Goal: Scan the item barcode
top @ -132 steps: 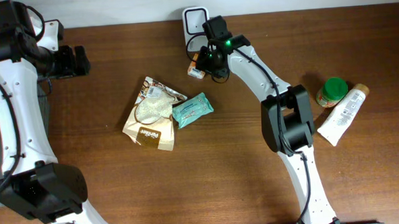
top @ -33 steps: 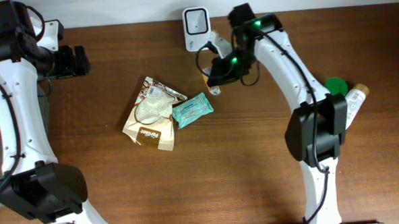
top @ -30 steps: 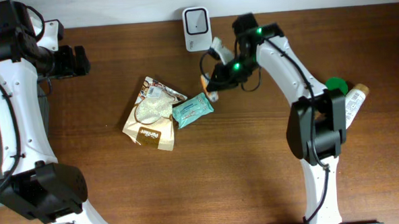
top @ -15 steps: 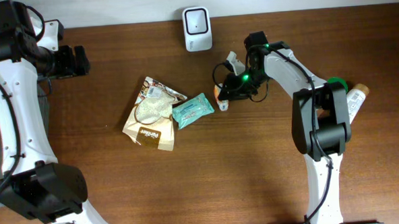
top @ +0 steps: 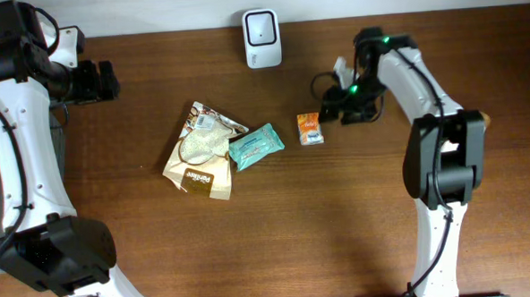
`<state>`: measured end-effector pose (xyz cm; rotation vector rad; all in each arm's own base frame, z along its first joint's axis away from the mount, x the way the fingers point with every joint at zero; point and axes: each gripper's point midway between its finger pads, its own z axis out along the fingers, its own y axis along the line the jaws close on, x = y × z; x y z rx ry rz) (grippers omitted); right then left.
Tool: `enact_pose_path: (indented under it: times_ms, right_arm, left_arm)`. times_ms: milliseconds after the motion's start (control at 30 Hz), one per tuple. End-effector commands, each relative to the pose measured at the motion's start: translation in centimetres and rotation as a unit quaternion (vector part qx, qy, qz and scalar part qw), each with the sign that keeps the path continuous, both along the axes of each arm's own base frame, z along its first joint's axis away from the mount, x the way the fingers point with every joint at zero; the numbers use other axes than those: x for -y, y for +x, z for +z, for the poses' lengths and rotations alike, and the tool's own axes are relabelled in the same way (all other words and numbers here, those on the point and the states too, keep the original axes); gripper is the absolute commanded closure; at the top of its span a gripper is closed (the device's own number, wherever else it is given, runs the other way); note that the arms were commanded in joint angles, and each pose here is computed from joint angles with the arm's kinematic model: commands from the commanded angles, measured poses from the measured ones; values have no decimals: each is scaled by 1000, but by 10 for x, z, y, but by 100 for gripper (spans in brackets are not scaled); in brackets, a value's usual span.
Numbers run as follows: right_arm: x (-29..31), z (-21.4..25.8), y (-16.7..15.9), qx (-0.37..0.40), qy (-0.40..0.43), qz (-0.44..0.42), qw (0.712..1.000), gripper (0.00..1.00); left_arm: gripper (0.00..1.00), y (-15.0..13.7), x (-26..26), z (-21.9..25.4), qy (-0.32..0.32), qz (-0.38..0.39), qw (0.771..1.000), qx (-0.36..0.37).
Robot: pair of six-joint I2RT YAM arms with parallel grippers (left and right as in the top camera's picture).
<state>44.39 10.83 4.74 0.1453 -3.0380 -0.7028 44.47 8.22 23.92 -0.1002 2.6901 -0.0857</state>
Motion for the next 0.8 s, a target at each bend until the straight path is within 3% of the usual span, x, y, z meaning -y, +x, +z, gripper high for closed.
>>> enact_pose_path:
  times_ms: [0,100,200,300,533,767]
  right_arm:
    - [-9,39,3,21,12,15,1000,38]
    - [-20,32,-4,8,16,26,999,30]
    - [-33,18,-10,3,16,41,999,30]
    - [-41,2,-13,5,14,50,999,36]
    - [-28,-39,-22,-16,-34,15,999,38]
    - [-27,-49,-27,-24,-35,6,999,50]
  left_arm:
    - [1,0,-1,3,0,-6,1000,5]
    - [1,0,-2,3,0,-6,1000,5]
    - [1,0,-2,3,0,-6,1000,5]
    - [1,0,-1,3,0,-6,1000,5]
    - [1,0,-1,3,0,-6,1000,5]
    - [1,0,-2,3,0,-6,1000,5]
